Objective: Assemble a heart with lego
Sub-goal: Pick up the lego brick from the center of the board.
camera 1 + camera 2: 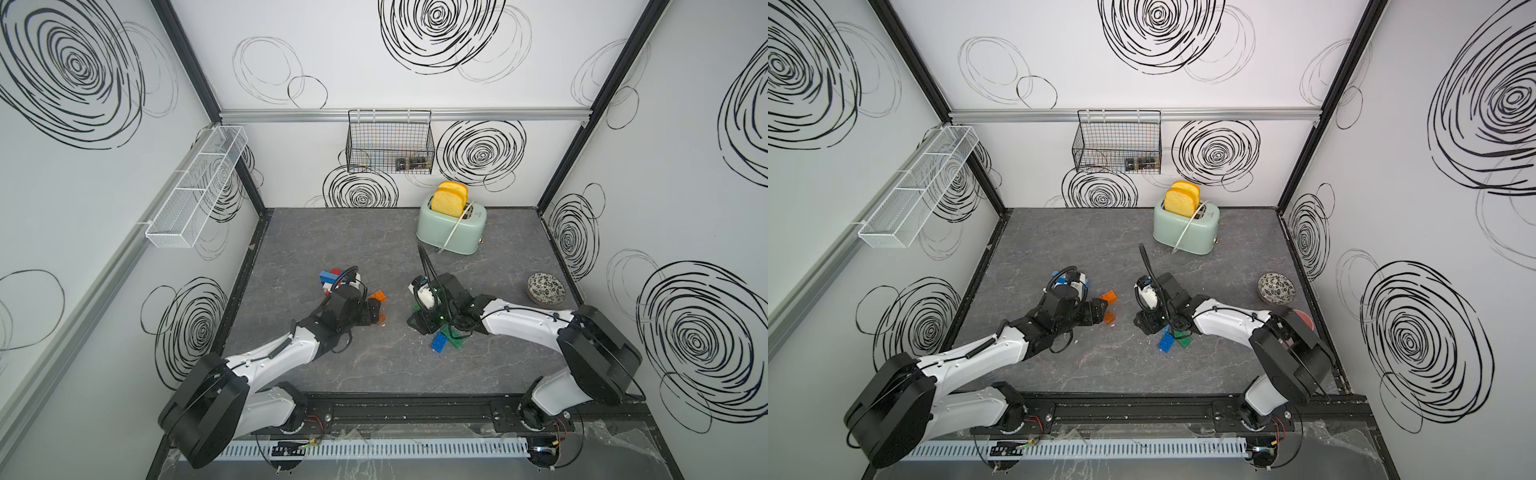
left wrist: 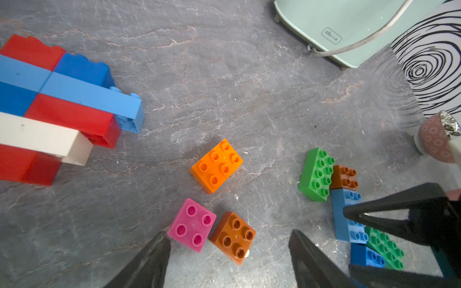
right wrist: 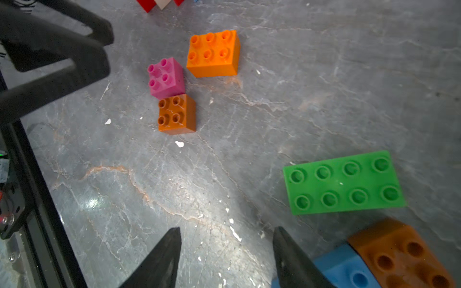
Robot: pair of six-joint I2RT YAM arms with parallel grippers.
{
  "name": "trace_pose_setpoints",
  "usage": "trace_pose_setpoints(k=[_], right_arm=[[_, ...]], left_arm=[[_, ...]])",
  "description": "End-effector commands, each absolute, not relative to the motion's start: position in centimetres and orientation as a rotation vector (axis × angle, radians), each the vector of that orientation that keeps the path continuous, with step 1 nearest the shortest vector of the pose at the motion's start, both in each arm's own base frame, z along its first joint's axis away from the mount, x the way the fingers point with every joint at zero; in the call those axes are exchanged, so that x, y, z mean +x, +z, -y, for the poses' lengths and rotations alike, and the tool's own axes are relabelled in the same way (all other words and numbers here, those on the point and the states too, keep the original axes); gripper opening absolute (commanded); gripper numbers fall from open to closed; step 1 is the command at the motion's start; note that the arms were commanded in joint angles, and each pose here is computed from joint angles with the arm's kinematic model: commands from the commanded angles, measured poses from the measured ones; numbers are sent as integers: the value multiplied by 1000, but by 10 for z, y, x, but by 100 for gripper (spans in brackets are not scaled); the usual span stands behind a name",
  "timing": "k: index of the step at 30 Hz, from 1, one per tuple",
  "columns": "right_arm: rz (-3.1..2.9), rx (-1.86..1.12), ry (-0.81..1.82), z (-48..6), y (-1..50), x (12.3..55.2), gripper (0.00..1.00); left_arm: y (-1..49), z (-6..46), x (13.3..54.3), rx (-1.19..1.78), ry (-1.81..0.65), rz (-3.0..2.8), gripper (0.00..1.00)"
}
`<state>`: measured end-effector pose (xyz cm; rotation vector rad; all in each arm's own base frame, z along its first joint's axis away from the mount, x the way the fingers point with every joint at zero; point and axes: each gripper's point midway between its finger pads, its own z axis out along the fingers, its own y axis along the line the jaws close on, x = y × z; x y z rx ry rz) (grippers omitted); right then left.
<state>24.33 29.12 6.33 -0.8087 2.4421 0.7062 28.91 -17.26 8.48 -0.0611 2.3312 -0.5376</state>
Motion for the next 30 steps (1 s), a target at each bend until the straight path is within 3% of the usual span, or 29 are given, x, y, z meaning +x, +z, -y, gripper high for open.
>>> trace_pose_setpoints(k=[1,20,30], right_arm=[[-2405,-704,704,-284,80,256,63],[-2357,-673,712,-282,112,274,61],[-2376,-686,711,-278,102,276,61]], left_arm=[[78,167,284,-96,-516,-2343,80],[47,177,263,-87,-523,-2482,76],[43,155,271,-158,-468,-2490,60]])
